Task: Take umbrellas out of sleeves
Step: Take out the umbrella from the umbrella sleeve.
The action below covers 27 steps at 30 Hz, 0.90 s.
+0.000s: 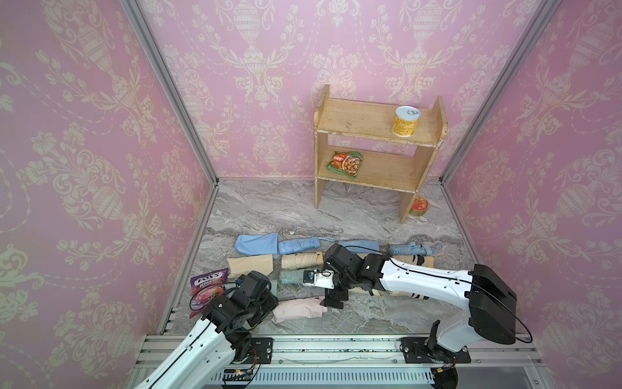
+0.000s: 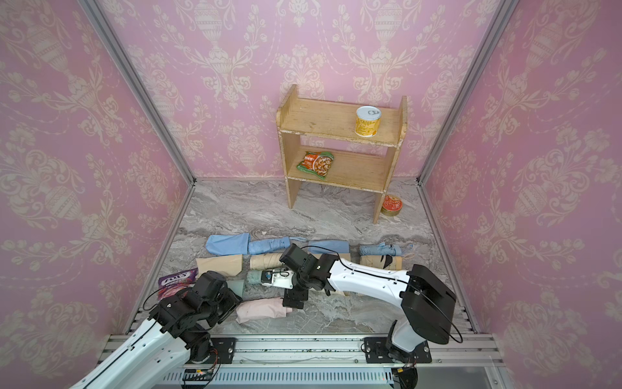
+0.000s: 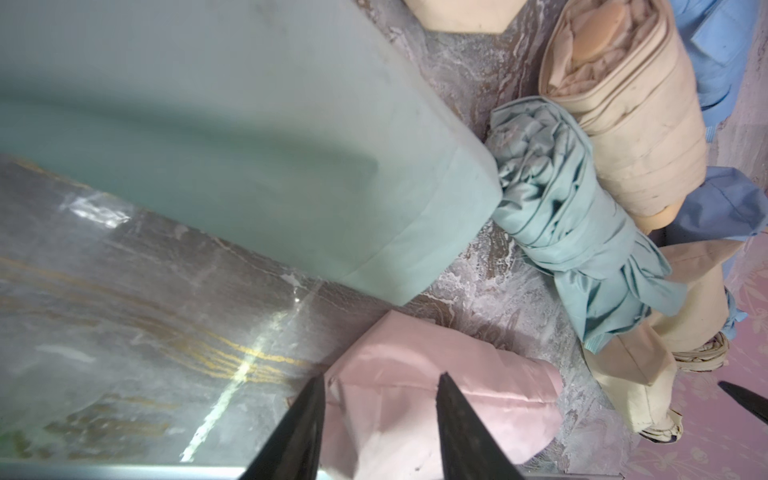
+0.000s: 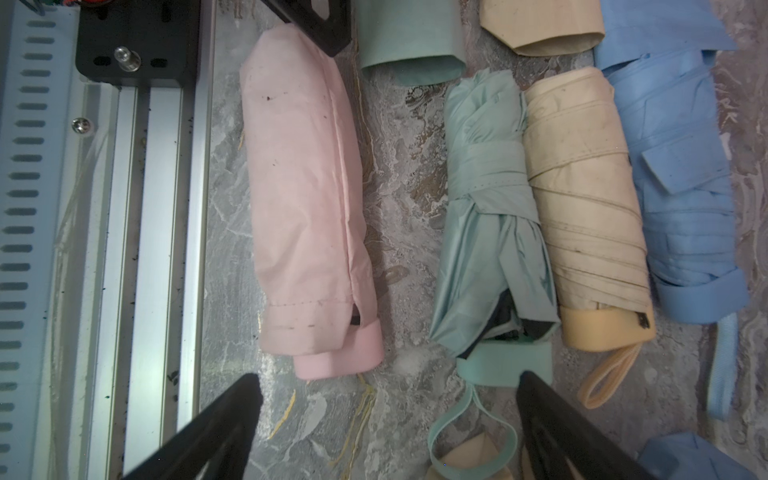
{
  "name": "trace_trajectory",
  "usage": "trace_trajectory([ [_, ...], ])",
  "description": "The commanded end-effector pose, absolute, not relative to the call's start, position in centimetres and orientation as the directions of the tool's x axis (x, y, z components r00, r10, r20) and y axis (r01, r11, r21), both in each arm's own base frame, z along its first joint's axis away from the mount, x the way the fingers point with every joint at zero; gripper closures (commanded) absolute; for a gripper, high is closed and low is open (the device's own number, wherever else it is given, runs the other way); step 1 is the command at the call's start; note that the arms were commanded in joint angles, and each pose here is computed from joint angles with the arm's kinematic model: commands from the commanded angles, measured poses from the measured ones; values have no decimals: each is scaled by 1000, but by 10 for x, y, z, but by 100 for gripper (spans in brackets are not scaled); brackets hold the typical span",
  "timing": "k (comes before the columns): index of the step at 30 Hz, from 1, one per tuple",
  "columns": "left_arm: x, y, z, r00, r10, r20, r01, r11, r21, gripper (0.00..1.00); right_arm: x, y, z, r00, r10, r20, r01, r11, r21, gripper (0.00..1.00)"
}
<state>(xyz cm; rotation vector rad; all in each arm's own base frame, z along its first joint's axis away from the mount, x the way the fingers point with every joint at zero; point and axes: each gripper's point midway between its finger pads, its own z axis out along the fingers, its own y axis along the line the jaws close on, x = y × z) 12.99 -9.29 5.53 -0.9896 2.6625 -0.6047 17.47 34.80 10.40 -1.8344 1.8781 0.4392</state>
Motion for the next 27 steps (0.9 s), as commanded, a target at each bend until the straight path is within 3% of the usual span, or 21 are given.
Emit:
trace_trajectory([
  [1,127,-96,48,-749,-660,-54,-572,686,-449,59,170,344,91,-2,-860,-510,-996,48,-78,3],
  [9,132,-87,51,-740,-663,-113,-563,703,-435,88,165,344,82,-2,-873,-488,-997,39,-66,5],
  [13,133,-77,60,-739,-652,-168,-551,729,-407,98,159,343,75,9,-884,-468,-998,19,-56,7],
  [27,132,-71,56,-740,-645,-193,-548,743,-384,100,147,343,43,39,-926,-376,-997,-11,-76,11],
])
